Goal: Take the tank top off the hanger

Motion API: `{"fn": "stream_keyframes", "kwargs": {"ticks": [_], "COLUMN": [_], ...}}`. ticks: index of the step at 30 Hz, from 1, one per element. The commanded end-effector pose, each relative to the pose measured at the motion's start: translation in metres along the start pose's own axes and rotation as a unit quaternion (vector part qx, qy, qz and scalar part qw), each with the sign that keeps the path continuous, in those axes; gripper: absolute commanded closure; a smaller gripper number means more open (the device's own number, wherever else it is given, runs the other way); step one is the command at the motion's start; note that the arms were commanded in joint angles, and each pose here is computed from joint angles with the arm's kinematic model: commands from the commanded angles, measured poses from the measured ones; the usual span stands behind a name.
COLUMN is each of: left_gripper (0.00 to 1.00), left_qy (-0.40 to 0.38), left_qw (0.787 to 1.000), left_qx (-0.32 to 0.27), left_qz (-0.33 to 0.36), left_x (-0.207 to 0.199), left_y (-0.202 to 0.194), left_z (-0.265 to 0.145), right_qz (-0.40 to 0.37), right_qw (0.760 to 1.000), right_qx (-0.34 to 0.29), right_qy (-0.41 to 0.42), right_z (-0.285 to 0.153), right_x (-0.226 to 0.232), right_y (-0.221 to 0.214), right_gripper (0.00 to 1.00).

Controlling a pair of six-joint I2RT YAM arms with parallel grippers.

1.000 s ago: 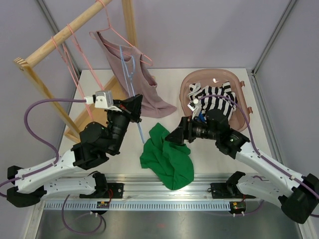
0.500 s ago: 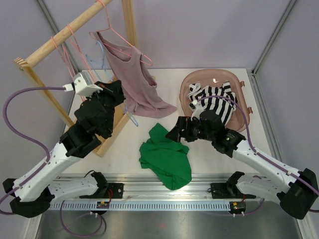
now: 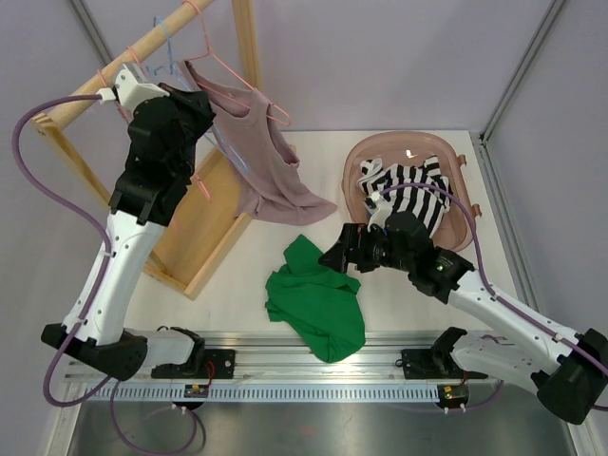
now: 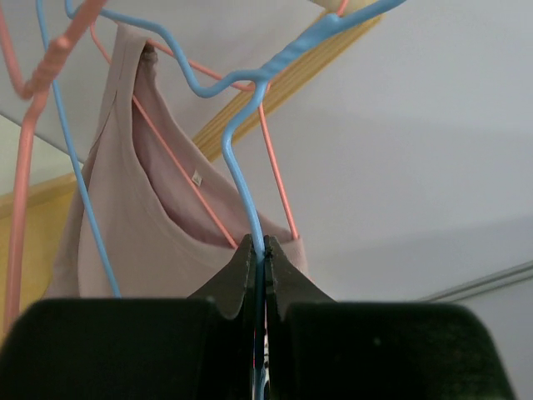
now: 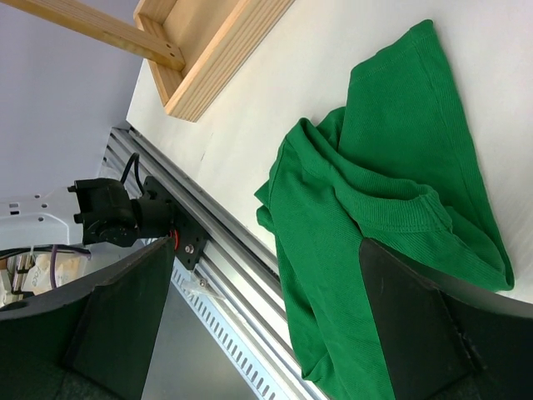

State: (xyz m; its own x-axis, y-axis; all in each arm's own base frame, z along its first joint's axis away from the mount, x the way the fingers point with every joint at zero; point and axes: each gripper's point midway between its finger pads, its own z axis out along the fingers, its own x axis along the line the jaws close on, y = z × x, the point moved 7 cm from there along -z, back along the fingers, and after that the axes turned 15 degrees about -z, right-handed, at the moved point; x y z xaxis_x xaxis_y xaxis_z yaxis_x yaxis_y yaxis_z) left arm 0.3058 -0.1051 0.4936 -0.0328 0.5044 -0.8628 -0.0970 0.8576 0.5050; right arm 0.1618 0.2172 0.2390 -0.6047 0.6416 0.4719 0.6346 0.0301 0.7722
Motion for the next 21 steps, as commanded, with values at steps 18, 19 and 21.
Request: {"fn": "stream_keyframes", "kwargs": {"ticks": [18, 19, 21], "left_gripper": [0.82, 0.72, 0.44], "left_qy": [0.032, 0.03, 0.021], "left_qw": [0.998, 0.998, 0.998], "left_qx": [0.022, 0.023, 0.026], "left_qz": [-0.051, -0.052, -0.056], "left_x": [0.042, 0.042, 0.04], "left_y": [-0.009, -0.009, -0.006], "left_z": [0.021, 0.019, 0.012], "right_qz": [-0.029, -0.038, -0.044], "right_qw": [0.993, 0.992, 0.988], "right_qx": [0.08, 0.084, 0.103], "right_qy": [-0.077, -0.09, -0.109], "right_z": [0.034, 0.037, 0.046], "right_x": [-0.014, -0.013, -0.014], "right_y": [-0.027, -0.031, -0.038], "right_gripper": [0.01, 0.01, 0.0]}}
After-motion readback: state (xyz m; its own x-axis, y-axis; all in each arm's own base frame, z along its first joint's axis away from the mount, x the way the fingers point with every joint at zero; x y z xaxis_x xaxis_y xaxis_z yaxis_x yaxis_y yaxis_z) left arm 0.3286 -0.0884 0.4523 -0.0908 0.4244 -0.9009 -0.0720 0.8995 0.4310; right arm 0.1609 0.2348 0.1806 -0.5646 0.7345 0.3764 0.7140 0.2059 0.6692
